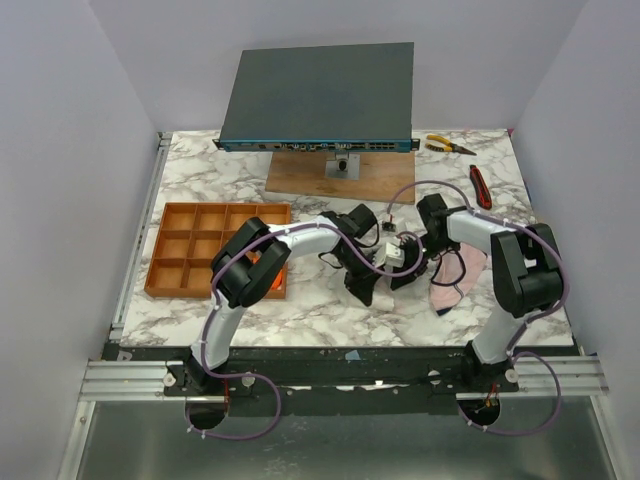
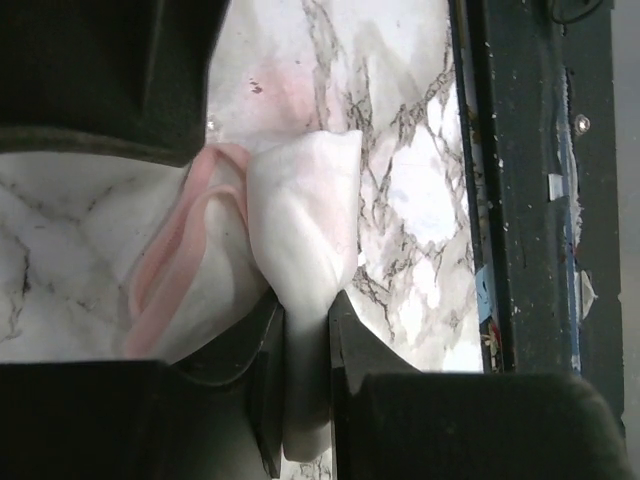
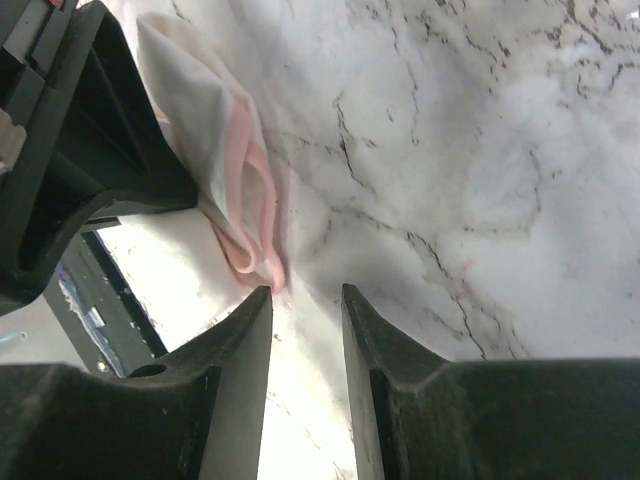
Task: Roll the underwear
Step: Roll the underwear to the center of the board.
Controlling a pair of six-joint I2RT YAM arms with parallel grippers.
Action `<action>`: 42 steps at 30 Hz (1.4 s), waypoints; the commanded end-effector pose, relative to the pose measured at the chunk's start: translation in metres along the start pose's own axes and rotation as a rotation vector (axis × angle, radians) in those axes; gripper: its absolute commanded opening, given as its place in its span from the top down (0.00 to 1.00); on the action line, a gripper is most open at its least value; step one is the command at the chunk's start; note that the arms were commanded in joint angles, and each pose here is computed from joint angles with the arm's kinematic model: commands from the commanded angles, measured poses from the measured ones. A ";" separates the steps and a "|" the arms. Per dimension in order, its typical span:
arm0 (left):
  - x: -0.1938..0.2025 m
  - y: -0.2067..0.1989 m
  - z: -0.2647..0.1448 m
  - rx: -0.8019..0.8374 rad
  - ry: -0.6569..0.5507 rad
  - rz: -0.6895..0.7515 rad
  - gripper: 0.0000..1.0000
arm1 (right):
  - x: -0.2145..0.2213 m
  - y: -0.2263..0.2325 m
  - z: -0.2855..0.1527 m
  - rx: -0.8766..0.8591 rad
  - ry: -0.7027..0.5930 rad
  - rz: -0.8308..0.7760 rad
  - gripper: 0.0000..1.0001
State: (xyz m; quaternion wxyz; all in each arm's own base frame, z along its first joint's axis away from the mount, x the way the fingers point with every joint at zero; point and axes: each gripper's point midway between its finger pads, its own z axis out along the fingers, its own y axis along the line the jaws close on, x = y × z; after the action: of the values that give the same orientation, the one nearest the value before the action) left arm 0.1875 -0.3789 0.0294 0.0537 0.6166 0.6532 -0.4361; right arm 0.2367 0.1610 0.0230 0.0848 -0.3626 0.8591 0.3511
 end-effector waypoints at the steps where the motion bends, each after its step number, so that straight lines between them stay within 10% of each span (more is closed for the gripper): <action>1: 0.055 -0.007 0.011 0.053 0.149 -0.221 1.00 | -0.013 0.000 -0.014 0.051 -0.071 -0.103 0.62; 28: 0.067 0.027 0.009 -0.071 0.167 -0.338 1.00 | -0.003 -0.081 -0.087 0.426 -0.244 0.060 0.65; 42: 0.070 0.027 0.019 -0.060 0.162 -0.397 1.00 | -0.009 -0.017 -0.093 0.260 -0.370 -0.297 0.62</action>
State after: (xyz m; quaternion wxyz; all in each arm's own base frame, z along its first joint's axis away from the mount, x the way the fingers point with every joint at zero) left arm 0.2007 -0.3789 0.0280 0.0026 0.5144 0.7228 -0.4614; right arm 0.2872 0.0760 0.0589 0.2832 -0.3273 0.8674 0.2457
